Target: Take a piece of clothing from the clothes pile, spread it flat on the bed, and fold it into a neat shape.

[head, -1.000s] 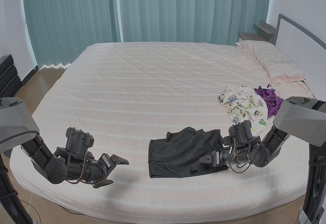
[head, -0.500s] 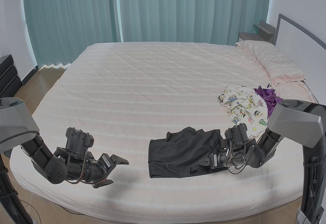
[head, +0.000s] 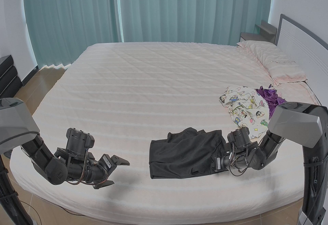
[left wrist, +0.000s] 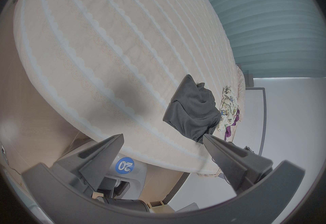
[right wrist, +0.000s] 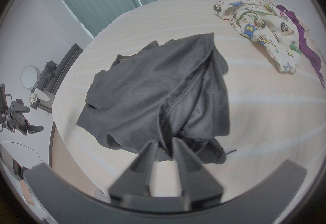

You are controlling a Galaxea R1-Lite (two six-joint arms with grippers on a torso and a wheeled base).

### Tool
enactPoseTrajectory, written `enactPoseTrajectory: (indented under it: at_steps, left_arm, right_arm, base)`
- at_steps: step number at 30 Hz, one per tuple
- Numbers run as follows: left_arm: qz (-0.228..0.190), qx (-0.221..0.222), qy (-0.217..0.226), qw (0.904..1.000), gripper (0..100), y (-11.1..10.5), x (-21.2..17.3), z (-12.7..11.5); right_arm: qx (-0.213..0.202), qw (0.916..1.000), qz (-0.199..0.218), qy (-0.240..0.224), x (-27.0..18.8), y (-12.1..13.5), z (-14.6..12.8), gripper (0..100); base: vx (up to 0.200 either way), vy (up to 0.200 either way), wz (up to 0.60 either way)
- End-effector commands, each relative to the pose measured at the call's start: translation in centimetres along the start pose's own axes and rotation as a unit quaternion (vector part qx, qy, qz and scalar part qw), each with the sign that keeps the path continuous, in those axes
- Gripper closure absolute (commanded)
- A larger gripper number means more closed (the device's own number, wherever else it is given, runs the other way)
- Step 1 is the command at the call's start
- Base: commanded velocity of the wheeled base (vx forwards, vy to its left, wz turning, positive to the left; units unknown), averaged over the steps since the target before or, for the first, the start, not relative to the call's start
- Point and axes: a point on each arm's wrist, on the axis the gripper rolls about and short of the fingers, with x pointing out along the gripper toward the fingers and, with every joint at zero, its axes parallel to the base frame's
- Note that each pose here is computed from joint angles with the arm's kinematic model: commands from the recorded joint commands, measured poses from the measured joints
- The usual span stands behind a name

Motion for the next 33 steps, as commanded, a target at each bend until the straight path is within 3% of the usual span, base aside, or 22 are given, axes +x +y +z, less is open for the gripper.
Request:
enactPoseTrajectory:
  at_steps: [1,6,12,19,24,25,31,32,33]
  left_arm:
    - [0.000,0.000,0.000,1.0000,0,0.0,0.0,0.0]
    - [0.000,0.000,0.000,1.0000,0,0.0,0.0,0.0]
    - [0.000,0.000,0.000,1.0000,0,0.0,0.0,0.0]
    - [0.000,0.000,0.000,1.0000,0,0.0,0.0,0.0]
    - [0.001,0.000,-0.001,1.0000,0,0.0,0.0,0.0]
    - [0.001,0.000,-0.002,1.0000,0,0.0,0.0,0.0]
    - [0.002,0.000,-0.002,1.0000,0,0.0,0.1,0.0]
    - [0.002,0.000,-0.002,1.0000,0,0.0,0.0,0.0]
    - [0.002,-0.001,-0.002,1.0000,0,0.0,0.0,0.0]
  right_arm:
    - [0.020,0.9997,-0.014,0.003,-0.9,-1.5,-0.3,100]
    - [0.034,0.9989,-0.025,0.020,-1.4,-2.5,-1.6,100]
    - [0.051,0.9983,-0.025,-0.008,-2.5,-3.0,-1.7,100]
    - [0.055,0.9974,-0.038,0.027,-3.2,-3.5,-3.9,100]
    - [0.058,0.9970,-0.045,0.025,-3.4,-3.8,-3.8,100]
    - [0.059,0.9966,-0.050,0.027,-3.4,-3.9,-3.9,0]
    - [0.062,0.9965,-0.054,0.012,-3.5,-3.8,-3.4,0]
    - [0.063,0.9968,-0.039,-0.030,-4.6,-3.6,-1.8,0]
    - [0.065,0.9965,-0.030,-0.042,-4.9,-3.5,-1.4,0]
  base:
    - [0.000,0.000,0.00]
    - [0.000,0.000,0.00]
    - [0.000,0.000,0.00]
    - [0.000,0.000,0.00]
    - [0.000,0.000,0.00]
    - [0.000,0.000,0.00]
    - [0.000,0.000,0.00]
    - [0.000,0.000,0.00]
    - [0.000,0.000,0.00]
